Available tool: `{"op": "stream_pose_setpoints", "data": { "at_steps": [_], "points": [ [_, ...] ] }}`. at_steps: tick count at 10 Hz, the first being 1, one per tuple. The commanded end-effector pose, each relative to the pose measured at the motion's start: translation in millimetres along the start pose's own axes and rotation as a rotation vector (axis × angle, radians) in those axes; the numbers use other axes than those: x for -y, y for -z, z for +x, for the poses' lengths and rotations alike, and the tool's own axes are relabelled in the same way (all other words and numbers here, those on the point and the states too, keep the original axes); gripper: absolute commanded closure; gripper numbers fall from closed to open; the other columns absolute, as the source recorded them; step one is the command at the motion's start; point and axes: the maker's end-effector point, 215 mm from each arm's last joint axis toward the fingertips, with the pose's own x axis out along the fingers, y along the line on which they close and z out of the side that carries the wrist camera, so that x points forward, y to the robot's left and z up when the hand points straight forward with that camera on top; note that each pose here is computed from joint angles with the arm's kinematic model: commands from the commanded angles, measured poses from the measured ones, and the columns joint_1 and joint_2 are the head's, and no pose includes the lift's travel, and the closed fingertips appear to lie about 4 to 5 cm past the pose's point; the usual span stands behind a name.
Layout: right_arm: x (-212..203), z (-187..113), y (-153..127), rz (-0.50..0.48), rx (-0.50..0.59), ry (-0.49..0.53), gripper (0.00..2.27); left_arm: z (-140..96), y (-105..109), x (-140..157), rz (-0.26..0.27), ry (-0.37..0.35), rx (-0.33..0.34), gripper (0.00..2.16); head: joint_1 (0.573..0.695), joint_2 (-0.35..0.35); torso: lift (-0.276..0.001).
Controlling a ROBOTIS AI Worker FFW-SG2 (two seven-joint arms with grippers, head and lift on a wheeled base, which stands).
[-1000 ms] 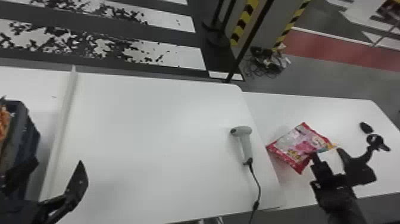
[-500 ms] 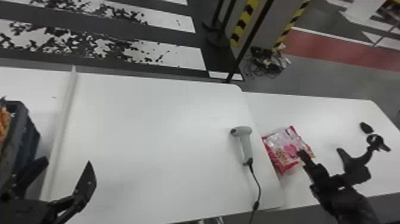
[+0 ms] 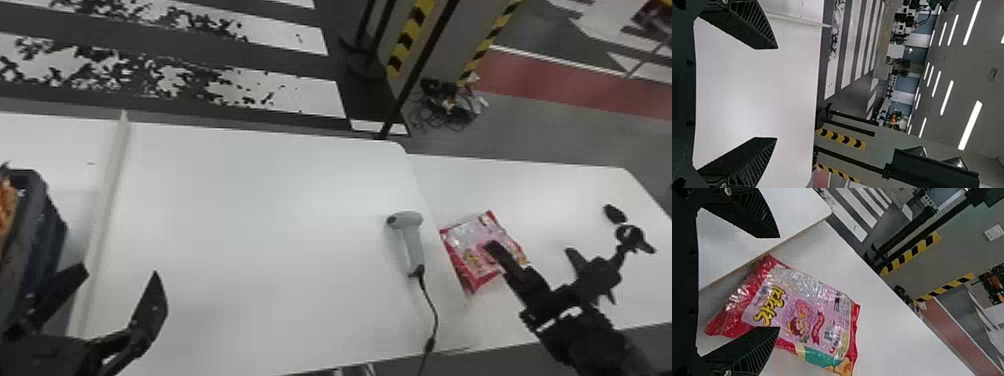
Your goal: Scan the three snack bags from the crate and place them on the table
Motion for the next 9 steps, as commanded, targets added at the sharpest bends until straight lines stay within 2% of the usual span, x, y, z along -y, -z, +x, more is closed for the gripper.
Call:
{"op": "stream_pose_setpoints", "data": {
  "at_steps": [1,4,6,9],
  "points": [
    [-53.4,-10.6,17.2,-0.11,-0.04,-0.066,0.06,-0.1,-1.9,3.1,-0.001,0.005,0.003,0.03,0.695,-0.35,-0.062],
    [-138.1,-46.1,64.4,-0.298,-0.059,-0.2,0.08,1.0,3.7,6.1,-0.006,0.015,-0.014,0.03,0.695,-0.35,-0.062],
    [-172.8,-69.2,117.1,-0.342,-0.119,-0.26,0.11,5.6,7.1,14.2,-0.013,0.027,-0.027,0.03,0.695,-0.35,-0.062],
    [-231.8,-101.2,162.5,-0.464,-0.093,-0.377,0.11,6.8,6.8,13.3,-0.009,0.026,-0.026,0.03,0.695,-0.35,-0.062]
  ]
}}
